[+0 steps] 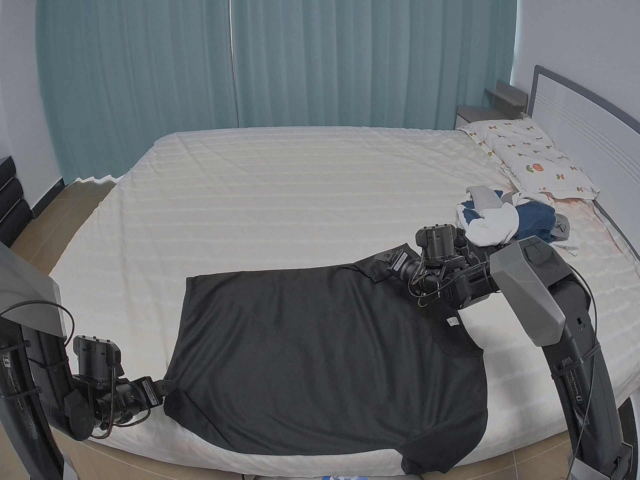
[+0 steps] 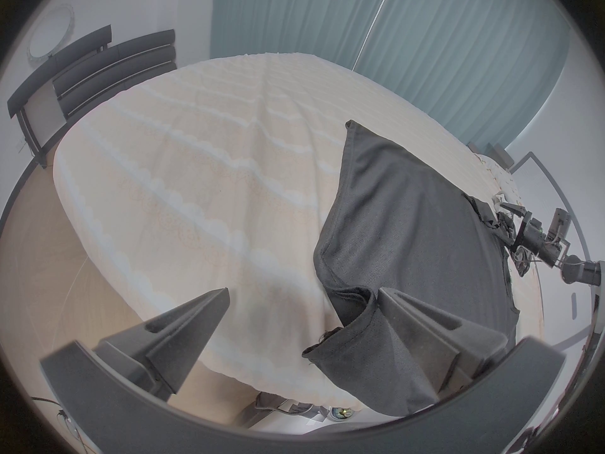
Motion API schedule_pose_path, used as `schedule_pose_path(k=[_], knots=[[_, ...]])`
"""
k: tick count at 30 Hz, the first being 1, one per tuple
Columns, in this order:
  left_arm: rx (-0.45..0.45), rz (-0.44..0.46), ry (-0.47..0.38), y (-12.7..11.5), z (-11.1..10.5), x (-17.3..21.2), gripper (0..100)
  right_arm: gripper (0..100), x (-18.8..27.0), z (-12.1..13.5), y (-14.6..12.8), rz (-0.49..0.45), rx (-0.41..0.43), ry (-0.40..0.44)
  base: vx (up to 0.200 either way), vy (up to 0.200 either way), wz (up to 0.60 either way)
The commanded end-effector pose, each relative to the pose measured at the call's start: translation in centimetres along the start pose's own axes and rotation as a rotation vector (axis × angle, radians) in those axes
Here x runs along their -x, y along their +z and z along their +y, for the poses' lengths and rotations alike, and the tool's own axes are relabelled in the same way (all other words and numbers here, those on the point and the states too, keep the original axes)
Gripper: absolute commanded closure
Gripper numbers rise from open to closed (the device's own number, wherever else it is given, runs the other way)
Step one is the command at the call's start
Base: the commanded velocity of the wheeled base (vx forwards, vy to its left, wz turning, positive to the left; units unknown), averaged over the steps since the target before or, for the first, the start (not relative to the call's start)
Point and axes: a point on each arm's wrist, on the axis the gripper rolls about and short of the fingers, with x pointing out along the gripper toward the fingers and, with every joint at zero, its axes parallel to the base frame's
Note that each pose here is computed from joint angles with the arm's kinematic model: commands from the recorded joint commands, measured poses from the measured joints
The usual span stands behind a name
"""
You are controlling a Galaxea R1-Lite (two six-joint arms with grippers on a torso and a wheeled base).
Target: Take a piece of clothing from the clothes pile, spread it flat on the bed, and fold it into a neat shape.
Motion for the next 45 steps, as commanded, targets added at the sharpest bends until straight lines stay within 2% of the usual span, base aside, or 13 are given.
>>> schedule_pose_path(k=[1,7,12,15,16,20,22,25,33,35,37,44,45], knots=[[0.008,0.002,0.001,0.0,0.0,0.0,0,0,-2.0,-1.4,-0.5,0.001,-0.02,-0.027,0.0,0.0,0.0],[0.008,0.002,0.001,0.0,0.0,0.0,0,0,-2.9,-2.3,-1.1,0.02,-0.038,-0.056,0.0,0.0,0.0],[0.012,0.007,0.001,-0.1,0.1,0.0,0,0,-3.1,-2.5,-0.9,0.001,-0.059,-0.039,0.0,0.0,0.0],[0.015,0.014,0.005,-0.2,0.1,-0.2,0,0,-3.1,-2.1,-0.5,-0.041,-0.115,0.013,0.0,0.0,0.0],[0.015,0.017,0.006,-0.3,0.2,-0.2,0,0,-3.2,-1.9,-0.2,-0.081,-0.133,0.061,0.0,0.0,0.0],[0.015,0.017,0.006,-0.3,0.2,-0.2,0,0,-3.4,-1.9,-0.1,-0.12,-0.129,0.125,0.0,0.0,0.0],[0.017,0.019,0.008,-0.3,0.2,-0.2,0,0,-3.3,-1.3,0.5,-0.152,-0.123,0.21,0.0,0.0,0.0],[0.027,0.018,0.008,-0.3,0.2,-0.1,0,0,-2.3,0.3,2.3,-0.23,-0.108,0.334,0.0,0.0,0.0],[0.035,0.016,0.014,-0.3,0.4,0.0,0,0,1.6,3.8,7.9,-0.35,-0.077,0.509,0.0,0.0,0.0],[0.035,0.018,0.014,-0.3,0.4,0.0,0,0,1.2,3.6,7.2,-0.292,-0.066,0.508,0.0,0.0,0.0],[0.036,0.017,0.015,-0.3,0.4,0.0,0,0,-0.3,2.6,4.9,-0.232,-0.033,0.448,0.0,0.0,0.0],[0.042,0.022,0.015,-0.3,0.4,-0.1,0,0,-2.5,-0.1,2.0,-0.153,-0.031,0.372,0.0,0.0,0.0],[0.042,0.028,0.018,-0.4,0.4,-0.2,0,0,-2.9,-0.8,1.3,-0.125,-0.024,0.334,0.0,0.0,0.0]])
